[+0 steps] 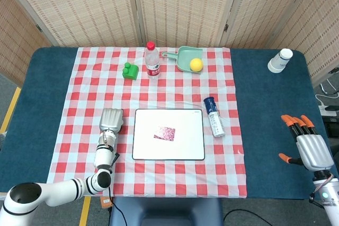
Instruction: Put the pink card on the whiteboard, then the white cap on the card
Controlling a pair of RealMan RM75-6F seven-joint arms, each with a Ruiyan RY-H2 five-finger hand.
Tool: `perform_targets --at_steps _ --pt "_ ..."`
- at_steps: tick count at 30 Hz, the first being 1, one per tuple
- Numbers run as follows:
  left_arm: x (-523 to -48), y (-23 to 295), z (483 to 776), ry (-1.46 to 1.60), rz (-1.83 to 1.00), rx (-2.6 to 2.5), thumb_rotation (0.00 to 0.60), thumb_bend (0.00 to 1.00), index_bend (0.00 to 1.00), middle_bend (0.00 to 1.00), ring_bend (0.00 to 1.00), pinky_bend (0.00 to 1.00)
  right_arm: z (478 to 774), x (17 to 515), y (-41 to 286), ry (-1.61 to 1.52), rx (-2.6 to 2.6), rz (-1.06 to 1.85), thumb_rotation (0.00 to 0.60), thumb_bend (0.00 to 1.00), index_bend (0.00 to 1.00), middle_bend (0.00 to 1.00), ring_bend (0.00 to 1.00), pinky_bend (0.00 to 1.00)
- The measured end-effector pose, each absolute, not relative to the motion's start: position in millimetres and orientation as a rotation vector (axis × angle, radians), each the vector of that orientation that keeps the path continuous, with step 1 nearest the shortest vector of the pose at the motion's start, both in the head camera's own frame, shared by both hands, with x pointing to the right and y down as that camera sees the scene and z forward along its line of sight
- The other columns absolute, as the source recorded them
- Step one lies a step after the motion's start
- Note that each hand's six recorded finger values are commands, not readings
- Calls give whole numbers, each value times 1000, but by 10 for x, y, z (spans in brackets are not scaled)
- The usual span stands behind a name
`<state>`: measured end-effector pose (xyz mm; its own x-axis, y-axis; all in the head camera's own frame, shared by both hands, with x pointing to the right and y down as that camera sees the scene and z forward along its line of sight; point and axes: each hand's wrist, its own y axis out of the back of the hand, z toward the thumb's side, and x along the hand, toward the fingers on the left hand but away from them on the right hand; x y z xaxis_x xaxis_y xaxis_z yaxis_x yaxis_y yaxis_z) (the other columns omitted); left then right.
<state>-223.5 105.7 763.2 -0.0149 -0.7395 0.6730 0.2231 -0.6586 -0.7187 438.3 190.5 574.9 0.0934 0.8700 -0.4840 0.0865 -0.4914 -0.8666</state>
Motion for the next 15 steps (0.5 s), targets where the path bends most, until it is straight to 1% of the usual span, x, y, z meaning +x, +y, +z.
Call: perform_targets --at_steps 8,11,15 --pt "-2021 1010 7474 553 -1695 -1578 600 306 503 1000 1000 1000 5721 4380 1902 -958 -1695 1455 600 0 0 98 0 0" --pt "-1846 1055 7411 541 -1657 -1604 600 307 504 1000 1000 1000 5693 4385 1906 -966 -1696 1447 600 0 0 99 0 0" --pt "-1458 1179 7301 510 -1575 -1651 600 308 504 1000 1000 1000 5649 4394 1905 -986 -1702 1433 600 0 0 98 0 0"
